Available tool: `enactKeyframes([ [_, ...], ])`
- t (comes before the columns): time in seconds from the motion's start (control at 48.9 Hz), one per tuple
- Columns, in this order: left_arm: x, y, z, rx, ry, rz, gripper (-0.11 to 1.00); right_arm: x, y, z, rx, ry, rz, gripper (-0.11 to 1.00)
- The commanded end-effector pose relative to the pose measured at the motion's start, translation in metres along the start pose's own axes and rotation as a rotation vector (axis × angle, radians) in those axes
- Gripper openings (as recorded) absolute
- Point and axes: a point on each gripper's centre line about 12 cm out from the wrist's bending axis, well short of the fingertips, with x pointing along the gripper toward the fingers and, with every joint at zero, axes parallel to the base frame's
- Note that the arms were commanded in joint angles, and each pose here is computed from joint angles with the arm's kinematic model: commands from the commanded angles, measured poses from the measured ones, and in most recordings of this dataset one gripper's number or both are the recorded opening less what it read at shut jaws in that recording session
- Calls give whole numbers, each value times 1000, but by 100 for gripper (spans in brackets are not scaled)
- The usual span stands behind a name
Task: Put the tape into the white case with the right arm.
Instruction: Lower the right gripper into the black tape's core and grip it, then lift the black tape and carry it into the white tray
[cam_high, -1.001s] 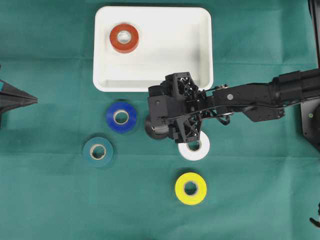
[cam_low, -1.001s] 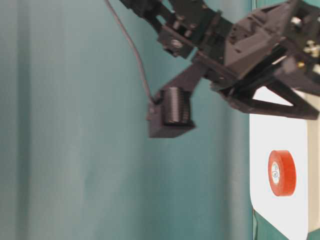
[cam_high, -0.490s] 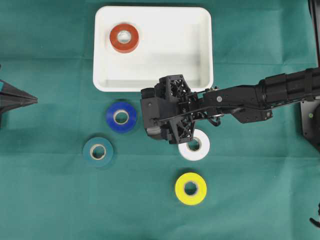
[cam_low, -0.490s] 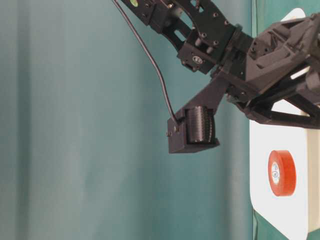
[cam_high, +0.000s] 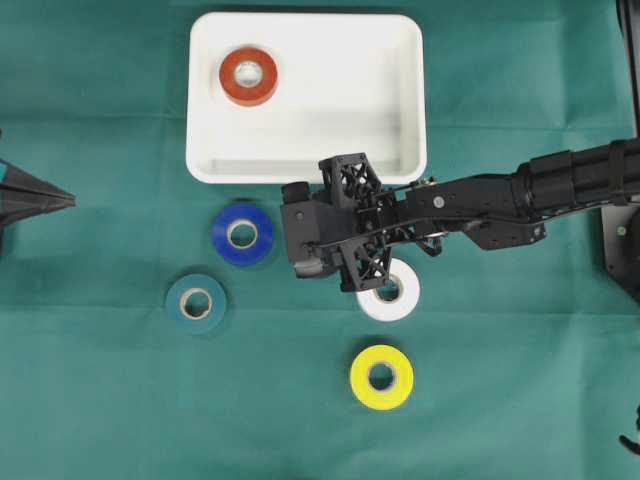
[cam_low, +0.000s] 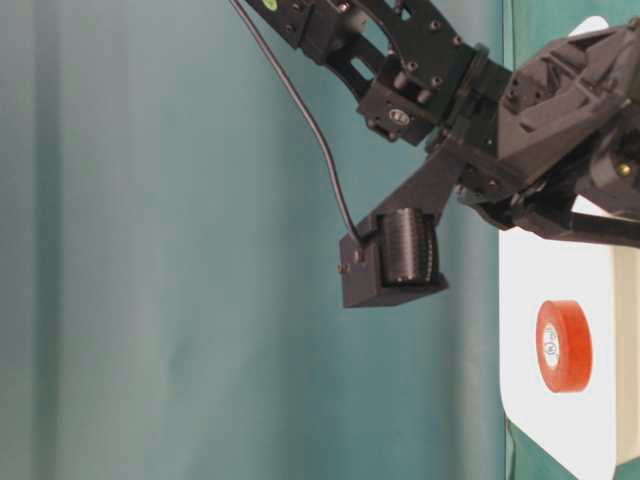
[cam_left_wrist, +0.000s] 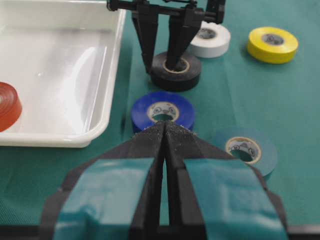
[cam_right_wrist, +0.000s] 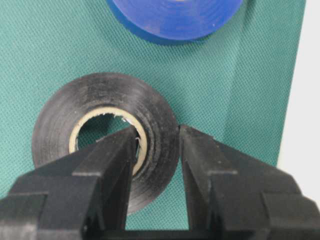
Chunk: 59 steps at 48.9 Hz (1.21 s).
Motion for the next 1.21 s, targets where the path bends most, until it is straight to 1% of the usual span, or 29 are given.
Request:
enactKeyframes([
  [0.0,1,0,6,-3,-12,1,0,-6,1,10,0,-30,0,0],
  [0.245,1,0,6,-3,-12,1,0,-12,3,16,-1,-50,2,0],
  [0.552,1,0,6,-3,-12,1,0,-51,6,33,-10,-92,-6,0],
  [0.654,1,0,6,-3,-12,1,0,-59,5,35,-8,-97,-10,0],
  [1.001,1,0,6,-3,-12,1,0,-63,8,36,-12,-98,-8,0],
  [1.185,1,0,6,-3,-12,1,0,-64,-1,40,2,-106,-22,0],
])
